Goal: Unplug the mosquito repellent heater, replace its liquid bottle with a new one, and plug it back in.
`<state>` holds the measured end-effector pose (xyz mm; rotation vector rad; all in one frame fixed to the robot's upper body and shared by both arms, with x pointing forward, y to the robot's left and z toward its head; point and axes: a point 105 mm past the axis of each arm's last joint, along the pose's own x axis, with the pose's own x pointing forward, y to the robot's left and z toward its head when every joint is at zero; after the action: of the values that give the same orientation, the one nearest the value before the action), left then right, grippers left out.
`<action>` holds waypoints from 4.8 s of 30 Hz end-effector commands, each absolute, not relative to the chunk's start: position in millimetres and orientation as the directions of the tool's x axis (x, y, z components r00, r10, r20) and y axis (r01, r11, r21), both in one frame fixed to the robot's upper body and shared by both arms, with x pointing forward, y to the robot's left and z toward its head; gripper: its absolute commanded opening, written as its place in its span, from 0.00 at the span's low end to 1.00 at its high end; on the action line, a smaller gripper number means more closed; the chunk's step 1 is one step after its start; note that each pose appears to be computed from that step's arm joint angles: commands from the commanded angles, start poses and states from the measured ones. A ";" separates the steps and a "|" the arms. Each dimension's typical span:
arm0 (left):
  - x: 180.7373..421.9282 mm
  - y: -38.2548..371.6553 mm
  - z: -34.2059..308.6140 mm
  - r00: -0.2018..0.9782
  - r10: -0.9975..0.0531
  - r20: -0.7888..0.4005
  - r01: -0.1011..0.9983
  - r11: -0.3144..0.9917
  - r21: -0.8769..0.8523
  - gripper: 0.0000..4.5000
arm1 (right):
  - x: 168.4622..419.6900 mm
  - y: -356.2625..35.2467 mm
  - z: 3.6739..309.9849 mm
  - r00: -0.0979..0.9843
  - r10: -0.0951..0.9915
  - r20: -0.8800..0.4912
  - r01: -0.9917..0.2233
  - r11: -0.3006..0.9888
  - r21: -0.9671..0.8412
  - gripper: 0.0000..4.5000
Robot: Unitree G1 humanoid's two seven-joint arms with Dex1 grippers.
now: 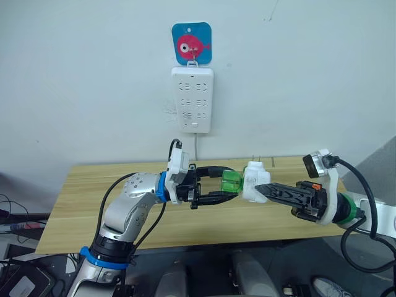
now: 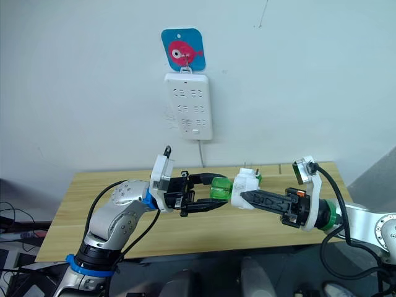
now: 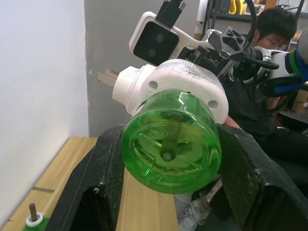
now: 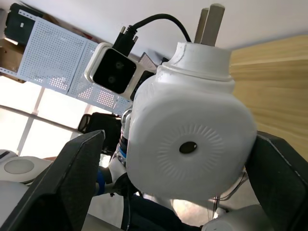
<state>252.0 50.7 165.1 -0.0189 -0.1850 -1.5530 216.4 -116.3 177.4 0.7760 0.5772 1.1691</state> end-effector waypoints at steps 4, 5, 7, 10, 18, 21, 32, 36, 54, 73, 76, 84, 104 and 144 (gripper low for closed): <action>243.8 46.1 173.5 -0.031 -0.989 0.147 0.988 -0.008 0.154 0.54 | 212.9 -107.9 187.2 0.263 0.965 0.023 -0.617 0.150 0.772 1.00; 243.6 46.1 173.1 -0.031 -0.989 0.145 0.988 -0.008 0.155 0.54 | 212.6 -107.4 186.8 0.259 0.966 0.020 -0.617 0.149 0.773 0.96; 242.7 45.9 171.9 -0.036 -0.990 0.137 0.986 -0.013 0.164 0.54 | 212.0 -106.4 186.1 0.251 0.968 0.018 -0.615 0.145 0.775 0.89; 242.4 45.7 170.5 -0.033 -0.991 0.132 0.984 -0.009 0.176 0.54 | 211.4 -105.5 185.7 0.244 0.970 0.017 -0.614 0.141 0.776 0.67; 246.9 49.8 159.5 -0.023 -0.998 0.053 0.975 -0.011 0.221 0.54 | 209.1 -107.4 181.5 0.239 0.971 -0.003 -0.601 0.150 0.785 0.67; 256.5 56.4 152.9 0.002 -1.000 -0.023 0.937 -0.006 0.349 0.76 | 208.8 -109.4 179.5 0.245 0.969 -0.017 -0.593 0.163 0.788 0.67; 255.5 51.2 164.5 -0.034 -0.999 0.001 0.892 -0.030 0.452 1.00 | 209.9 -112.6 175.5 0.259 0.964 -0.052 -0.579 0.198 0.791 0.67; 249.6 50.8 160.0 -0.066 -0.997 -0.033 0.922 -0.074 0.380 1.00 | 210.7 -113.0 174.3 0.263 0.963 -0.064 -0.575 0.209 0.791 0.67; 248.4 41.0 168.3 -0.087 -0.995 -0.049 0.937 -0.098 0.335 0.91 | 210.6 -111.9 171.8 0.264 0.960 -0.091 -0.571 0.232 0.787 0.67; 246.3 38.8 156.8 -0.102 -0.992 -0.073 0.930 -0.121 0.346 0.50 | 206.9 -114.0 173.1 0.269 0.958 -0.101 -0.581 0.244 0.776 0.83; 248.3 40.7 155.5 -0.092 -0.993 -0.067 0.935 -0.109 0.337 0.50 | 201.2 -127.9 164.7 0.284 0.938 -0.200 -0.563 0.332 0.757 1.00; 253.3 48.5 149.9 -0.069 -0.996 -0.060 0.951 -0.084 0.297 0.50 | 197.9 -177.3 151.0 0.401 0.826 -0.396 -0.603 0.564 0.564 0.96; 243.1 49.2 145.5 -0.152 -0.987 -0.057 0.922 -0.162 0.351 0.50 | 239.4 -113.3 220.2 0.291 0.934 -0.206 -0.813 0.355 0.461 0.00; 238.4 40.5 166.7 -0.146 -0.989 0.009 0.888 -0.127 0.441 0.50 | 246.0 -107.6 164.1 0.166 0.909 -0.382 -0.760 0.365 0.538 0.00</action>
<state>246.1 47.1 133.6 0.3016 -0.2152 -1.6804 250.5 -108.5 173.4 0.2687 0.6737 1.2064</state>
